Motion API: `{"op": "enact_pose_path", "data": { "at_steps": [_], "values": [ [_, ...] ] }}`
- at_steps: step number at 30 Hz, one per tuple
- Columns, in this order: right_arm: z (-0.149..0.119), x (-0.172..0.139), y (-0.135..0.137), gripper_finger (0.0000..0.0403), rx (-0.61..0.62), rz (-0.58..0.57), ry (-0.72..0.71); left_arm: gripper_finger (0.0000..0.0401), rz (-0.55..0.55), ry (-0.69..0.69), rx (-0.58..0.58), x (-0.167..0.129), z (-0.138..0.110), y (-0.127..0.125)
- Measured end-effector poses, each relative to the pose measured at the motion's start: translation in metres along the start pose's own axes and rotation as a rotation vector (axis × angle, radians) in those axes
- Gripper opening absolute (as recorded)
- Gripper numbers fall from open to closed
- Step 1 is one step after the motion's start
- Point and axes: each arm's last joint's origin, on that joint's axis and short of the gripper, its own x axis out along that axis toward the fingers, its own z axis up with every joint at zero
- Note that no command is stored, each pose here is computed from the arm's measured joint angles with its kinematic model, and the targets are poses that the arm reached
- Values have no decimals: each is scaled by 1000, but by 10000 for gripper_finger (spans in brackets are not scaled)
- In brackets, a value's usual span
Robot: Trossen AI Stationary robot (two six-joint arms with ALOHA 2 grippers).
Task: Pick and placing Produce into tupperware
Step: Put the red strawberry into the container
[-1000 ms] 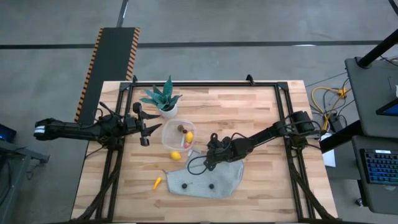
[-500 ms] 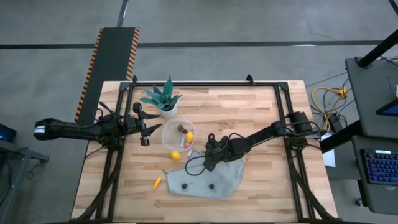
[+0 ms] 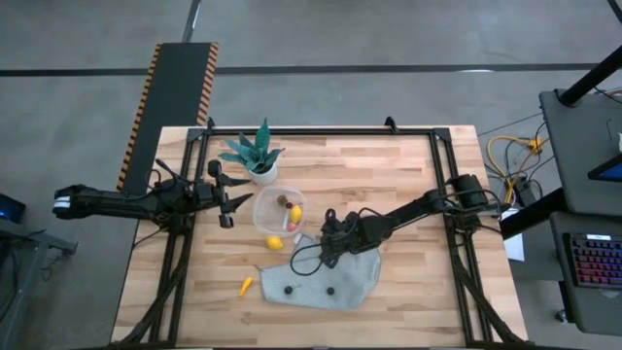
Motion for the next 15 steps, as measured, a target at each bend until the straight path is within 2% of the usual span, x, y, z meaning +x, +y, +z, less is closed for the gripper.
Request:
{"op": "enact_pose_path", "data": {
  "at_steps": [15],
  "values": [
    [5,-11,0,203,-26,17,-21,157,0,3,1,0,0,0]
  ]
}}
